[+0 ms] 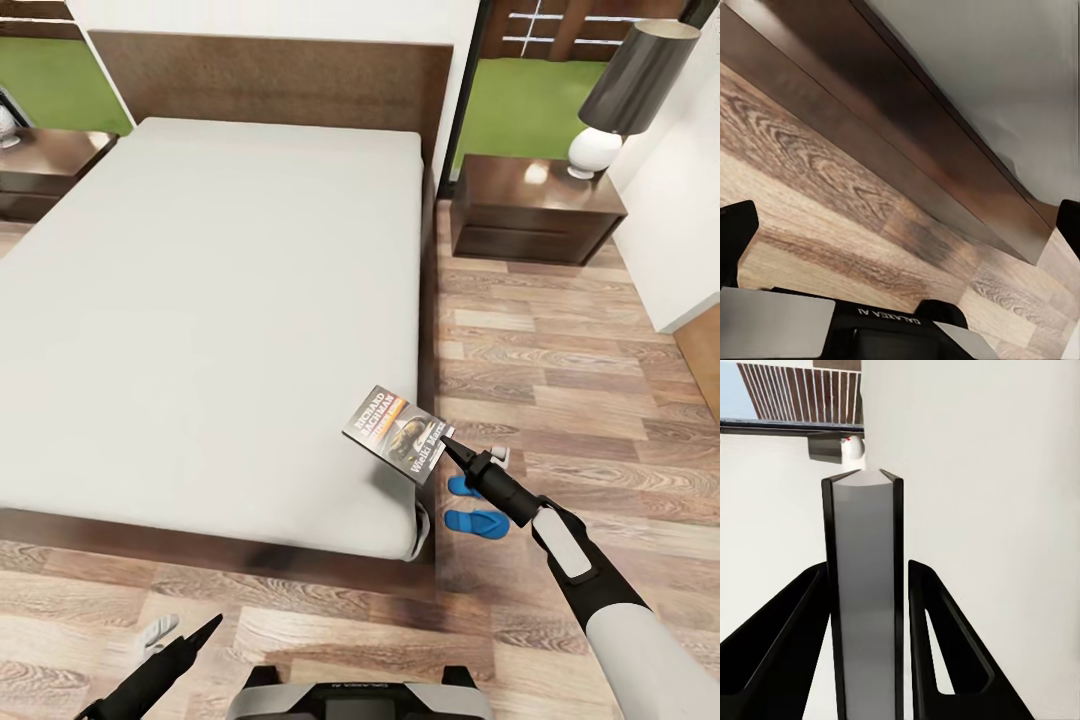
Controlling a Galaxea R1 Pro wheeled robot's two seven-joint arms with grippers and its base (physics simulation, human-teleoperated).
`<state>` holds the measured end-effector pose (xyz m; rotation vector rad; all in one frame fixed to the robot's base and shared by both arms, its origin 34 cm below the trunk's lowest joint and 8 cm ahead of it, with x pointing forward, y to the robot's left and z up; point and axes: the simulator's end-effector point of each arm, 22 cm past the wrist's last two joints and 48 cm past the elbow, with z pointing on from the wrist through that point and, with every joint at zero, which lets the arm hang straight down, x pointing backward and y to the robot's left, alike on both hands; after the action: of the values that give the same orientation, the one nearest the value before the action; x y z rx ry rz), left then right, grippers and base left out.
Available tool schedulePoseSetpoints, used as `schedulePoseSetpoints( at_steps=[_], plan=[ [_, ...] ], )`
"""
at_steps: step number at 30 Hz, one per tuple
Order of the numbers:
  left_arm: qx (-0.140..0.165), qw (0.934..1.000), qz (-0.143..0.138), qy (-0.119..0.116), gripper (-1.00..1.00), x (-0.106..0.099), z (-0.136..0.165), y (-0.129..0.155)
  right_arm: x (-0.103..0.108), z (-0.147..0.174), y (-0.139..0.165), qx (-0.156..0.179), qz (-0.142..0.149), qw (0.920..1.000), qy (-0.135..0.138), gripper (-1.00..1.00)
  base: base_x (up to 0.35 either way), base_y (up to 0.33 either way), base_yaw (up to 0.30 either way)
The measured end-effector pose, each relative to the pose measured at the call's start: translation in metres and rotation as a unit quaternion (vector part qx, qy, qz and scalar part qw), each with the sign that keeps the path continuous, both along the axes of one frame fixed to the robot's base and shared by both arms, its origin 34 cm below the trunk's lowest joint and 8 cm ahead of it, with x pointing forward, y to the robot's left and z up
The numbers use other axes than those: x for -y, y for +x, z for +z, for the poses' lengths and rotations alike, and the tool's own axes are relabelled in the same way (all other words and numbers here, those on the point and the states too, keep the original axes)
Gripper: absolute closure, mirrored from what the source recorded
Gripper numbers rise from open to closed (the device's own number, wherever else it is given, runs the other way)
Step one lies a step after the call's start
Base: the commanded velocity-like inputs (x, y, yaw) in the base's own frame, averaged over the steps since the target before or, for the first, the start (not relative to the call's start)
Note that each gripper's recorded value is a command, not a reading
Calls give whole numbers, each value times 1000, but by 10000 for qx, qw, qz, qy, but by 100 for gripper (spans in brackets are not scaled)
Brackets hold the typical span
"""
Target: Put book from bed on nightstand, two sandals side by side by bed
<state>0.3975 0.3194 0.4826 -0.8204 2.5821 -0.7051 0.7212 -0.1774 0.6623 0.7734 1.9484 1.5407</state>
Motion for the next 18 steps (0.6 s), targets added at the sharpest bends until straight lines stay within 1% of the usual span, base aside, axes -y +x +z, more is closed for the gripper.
schedulePoseSetpoints(
  at_steps=[18],
  plan=[
    [144,9999,0,6,-100,0,8,12,0,17,7,149,0,9999,0,100,0,0,0]
  ],
)
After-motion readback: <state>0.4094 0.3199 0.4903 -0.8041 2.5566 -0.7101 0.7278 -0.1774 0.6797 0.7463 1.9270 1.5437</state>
